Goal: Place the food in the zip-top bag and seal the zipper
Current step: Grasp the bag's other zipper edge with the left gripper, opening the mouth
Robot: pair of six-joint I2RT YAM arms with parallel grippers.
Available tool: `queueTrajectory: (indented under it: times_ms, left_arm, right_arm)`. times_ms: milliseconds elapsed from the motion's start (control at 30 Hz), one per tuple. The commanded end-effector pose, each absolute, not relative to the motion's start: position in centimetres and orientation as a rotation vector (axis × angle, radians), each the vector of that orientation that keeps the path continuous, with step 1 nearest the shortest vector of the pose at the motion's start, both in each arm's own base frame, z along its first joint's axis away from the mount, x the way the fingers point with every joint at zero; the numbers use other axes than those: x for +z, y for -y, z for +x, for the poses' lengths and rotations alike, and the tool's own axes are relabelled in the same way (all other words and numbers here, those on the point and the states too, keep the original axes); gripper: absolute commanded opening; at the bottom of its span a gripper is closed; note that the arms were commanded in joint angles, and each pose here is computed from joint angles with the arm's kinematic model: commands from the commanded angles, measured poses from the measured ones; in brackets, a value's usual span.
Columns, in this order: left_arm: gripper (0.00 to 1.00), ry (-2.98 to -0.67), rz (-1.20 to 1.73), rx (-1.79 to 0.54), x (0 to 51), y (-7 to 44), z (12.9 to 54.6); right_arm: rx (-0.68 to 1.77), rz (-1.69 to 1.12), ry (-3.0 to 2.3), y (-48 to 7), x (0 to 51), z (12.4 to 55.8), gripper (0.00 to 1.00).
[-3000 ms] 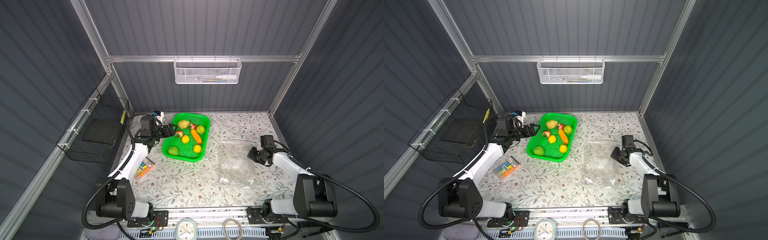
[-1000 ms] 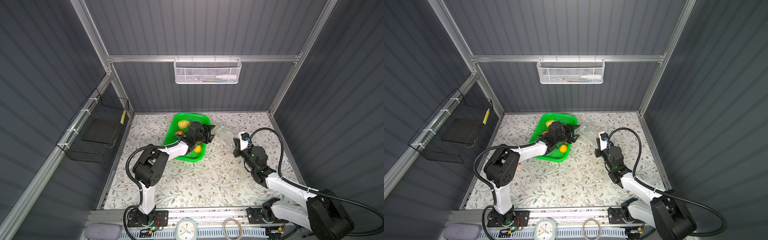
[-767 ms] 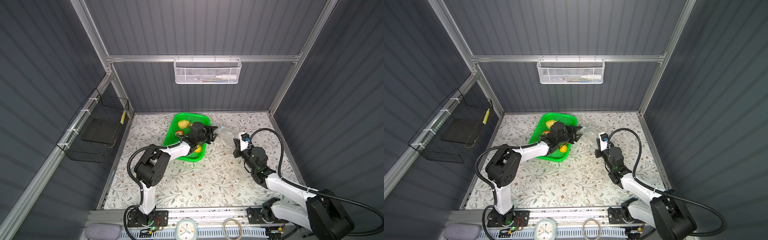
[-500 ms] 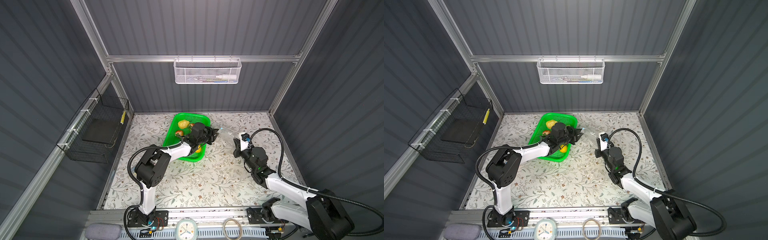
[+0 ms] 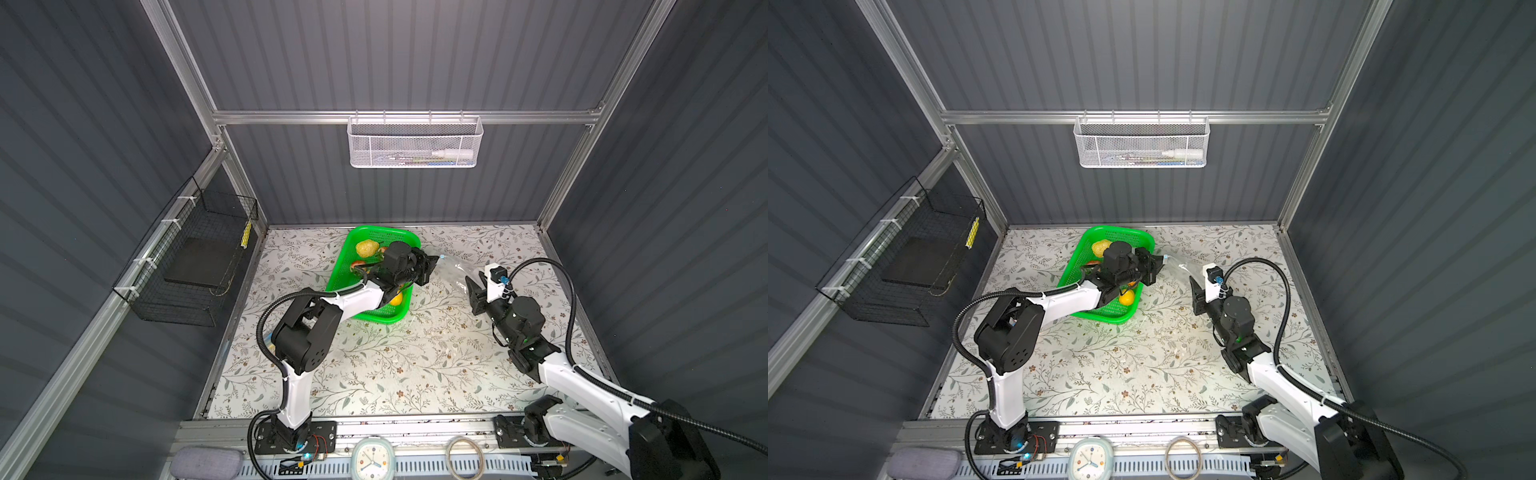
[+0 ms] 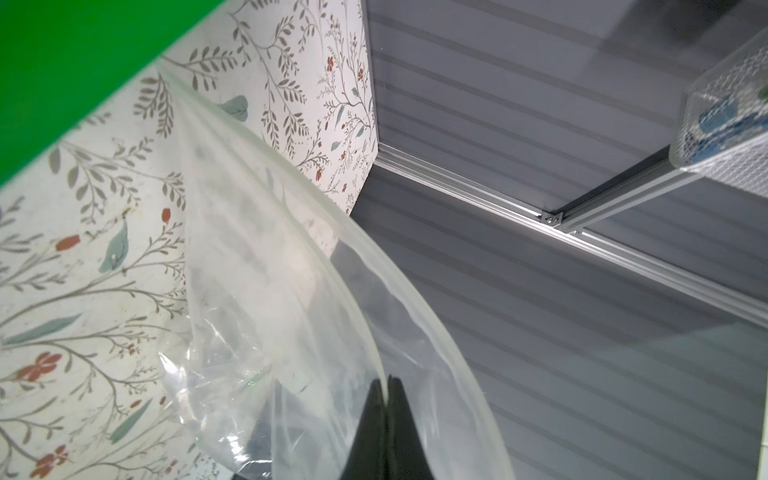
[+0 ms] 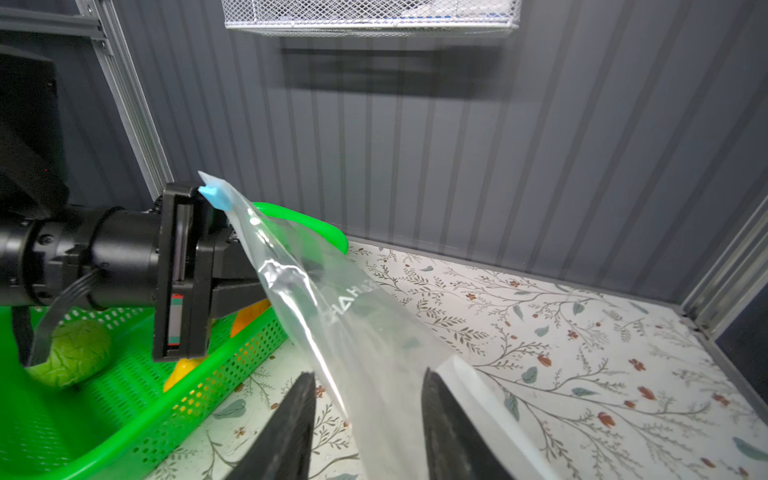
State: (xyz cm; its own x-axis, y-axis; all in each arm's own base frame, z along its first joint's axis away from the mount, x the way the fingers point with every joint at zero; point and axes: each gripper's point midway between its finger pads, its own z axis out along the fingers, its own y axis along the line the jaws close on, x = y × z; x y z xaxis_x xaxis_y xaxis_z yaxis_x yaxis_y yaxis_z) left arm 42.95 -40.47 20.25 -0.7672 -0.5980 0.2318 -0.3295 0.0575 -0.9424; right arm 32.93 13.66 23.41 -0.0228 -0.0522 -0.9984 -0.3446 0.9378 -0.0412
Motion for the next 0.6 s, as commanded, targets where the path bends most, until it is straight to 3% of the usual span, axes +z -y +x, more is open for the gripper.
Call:
queueTrajectory:
  times_ms: [0,200,467,567]
  left_arm:
    - [0.00,-2.062,-0.762,-1.644,24.4,38.7,44.8]
    - [0.00,-2.026,-0.508,-1.535,28.6,37.9,45.5]
    - [0.00,-1.938,-0.127,-1.347,33.7,37.8,44.5]
    - [0.00,-1.933,0.009,-1.253,34.3,37.9,43.2]
  right_arm:
    - [0.239,-0.324,-1.603,-13.4,23.5,32.1,0.54]
    - [0.364,-0.343,-1.612,-14.3,26.9,30.2,0.70]
    - [0.370,-0.250,-1.648,-13.0,32.2,29.7,0.84]
    - [0.405,-0.234,-1.665,-13.4,33.2,29.9,0.99]
